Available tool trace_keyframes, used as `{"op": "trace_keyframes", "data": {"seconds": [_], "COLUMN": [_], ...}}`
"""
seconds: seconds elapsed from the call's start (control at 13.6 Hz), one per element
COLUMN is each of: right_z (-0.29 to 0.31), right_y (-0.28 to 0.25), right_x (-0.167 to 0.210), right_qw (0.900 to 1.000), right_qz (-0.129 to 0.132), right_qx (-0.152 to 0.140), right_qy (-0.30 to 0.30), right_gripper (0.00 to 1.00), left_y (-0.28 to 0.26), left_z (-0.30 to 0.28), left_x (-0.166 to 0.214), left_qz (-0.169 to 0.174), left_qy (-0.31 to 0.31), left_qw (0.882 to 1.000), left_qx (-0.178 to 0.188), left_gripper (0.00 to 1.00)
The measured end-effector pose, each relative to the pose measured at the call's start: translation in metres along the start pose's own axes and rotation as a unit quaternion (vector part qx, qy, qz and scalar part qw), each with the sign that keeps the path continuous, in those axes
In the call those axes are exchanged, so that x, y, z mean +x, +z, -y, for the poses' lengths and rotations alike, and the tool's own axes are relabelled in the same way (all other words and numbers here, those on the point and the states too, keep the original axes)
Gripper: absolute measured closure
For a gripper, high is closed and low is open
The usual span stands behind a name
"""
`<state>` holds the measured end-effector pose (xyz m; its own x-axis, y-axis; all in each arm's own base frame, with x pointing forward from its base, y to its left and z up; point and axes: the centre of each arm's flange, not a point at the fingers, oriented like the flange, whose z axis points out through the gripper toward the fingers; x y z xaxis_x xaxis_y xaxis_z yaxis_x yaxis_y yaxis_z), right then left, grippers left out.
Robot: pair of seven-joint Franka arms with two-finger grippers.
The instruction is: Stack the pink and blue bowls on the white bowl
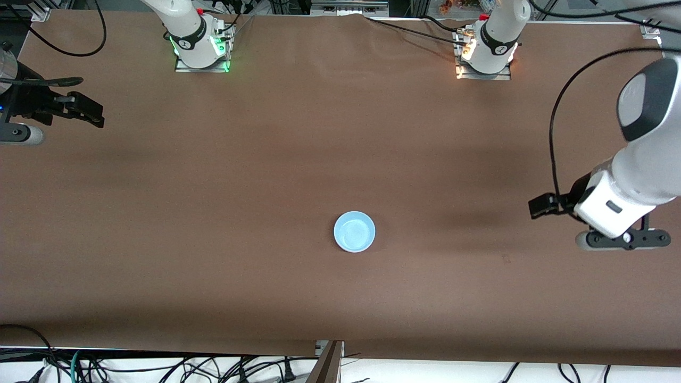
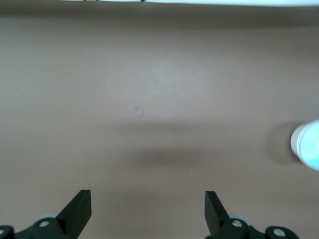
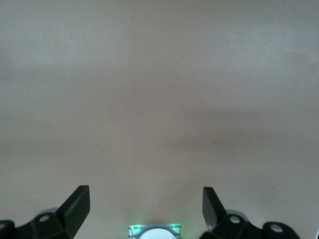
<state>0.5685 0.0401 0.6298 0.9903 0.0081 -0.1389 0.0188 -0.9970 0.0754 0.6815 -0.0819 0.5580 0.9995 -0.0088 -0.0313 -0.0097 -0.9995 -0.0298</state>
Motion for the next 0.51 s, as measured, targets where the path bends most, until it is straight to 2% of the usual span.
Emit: {"op": "trace_keyframes", "data": {"seconds": [0.22, 0.37, 0.51], "right_z": [-0.003, 0.001, 0.000], "right_y": [0.008, 0.010, 0.010], "right_x": [-0.002, -0.002, -0.002], "right_qw": [1.000, 1.000, 1.000], "right_qz": [0.009, 0.012, 0.013], "right_qx": [0.002, 0.005, 0.005], "right_qy": [-0.010, -0.012, -0.012], "right_gripper": [0.00, 0.00, 0.00], "left_y": [-0.022, -0.027, -0.025], "left_z": [0.013, 0.028, 0.041], "left_x": [-0.019, -0.026, -0.031], "left_qz": [0.015, 0.018, 0.010], "left_qy": [0.037, 0.038, 0.033], "left_qw": [0.999, 0.999, 0.999], "left_qx": [0.005, -0.020, -0.026], "left_gripper": [0.00, 0.01, 0.01]}}
